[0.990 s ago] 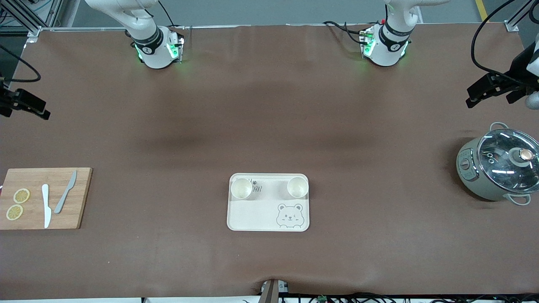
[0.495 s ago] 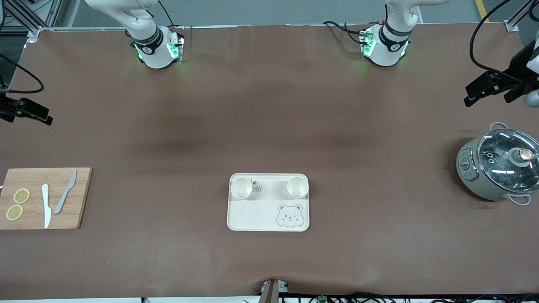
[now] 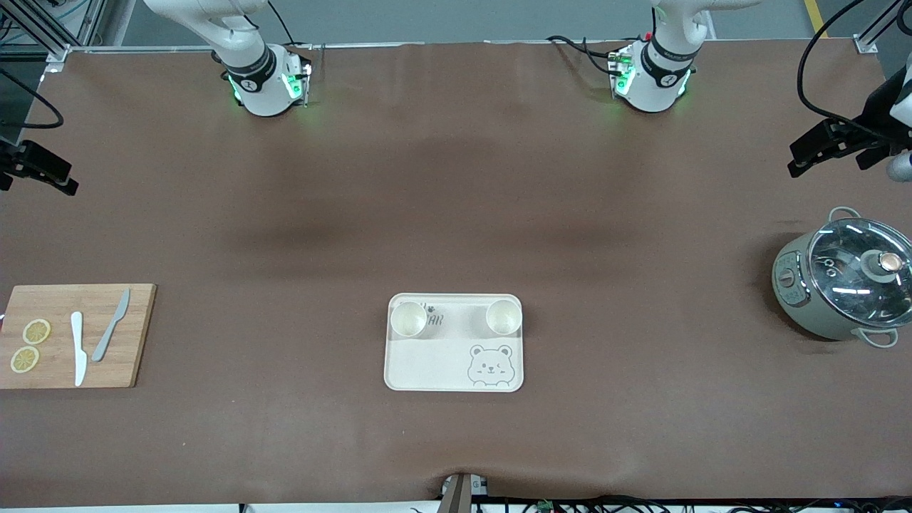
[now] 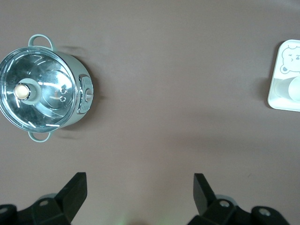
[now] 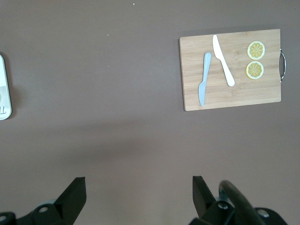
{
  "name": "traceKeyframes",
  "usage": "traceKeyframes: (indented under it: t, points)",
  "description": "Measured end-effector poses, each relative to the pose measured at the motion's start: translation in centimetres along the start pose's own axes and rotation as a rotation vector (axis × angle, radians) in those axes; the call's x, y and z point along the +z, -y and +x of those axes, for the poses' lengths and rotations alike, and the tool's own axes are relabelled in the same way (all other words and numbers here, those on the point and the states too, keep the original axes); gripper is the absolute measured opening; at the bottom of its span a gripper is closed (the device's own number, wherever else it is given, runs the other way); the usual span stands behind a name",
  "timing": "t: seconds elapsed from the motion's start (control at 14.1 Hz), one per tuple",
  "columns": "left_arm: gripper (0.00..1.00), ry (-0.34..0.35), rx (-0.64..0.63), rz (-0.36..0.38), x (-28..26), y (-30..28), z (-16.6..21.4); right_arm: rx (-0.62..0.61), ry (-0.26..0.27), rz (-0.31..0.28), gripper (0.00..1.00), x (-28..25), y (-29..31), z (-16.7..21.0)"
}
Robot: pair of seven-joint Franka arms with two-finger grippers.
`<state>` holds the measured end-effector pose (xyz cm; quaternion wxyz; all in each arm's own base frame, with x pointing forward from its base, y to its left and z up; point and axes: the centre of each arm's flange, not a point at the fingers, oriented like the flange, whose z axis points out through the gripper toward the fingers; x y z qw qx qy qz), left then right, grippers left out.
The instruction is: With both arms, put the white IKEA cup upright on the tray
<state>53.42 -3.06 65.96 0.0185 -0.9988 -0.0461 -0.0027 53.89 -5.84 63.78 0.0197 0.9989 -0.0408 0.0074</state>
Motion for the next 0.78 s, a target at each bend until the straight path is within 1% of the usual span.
traceKeyframes:
  t: [0.78]
  points:
    - [1.00,-0.011,-0.005,-0.002,-0.52,0.28,0.03,0.005,0.006,-0.004,1.00,0.31,-0.33,0.15]
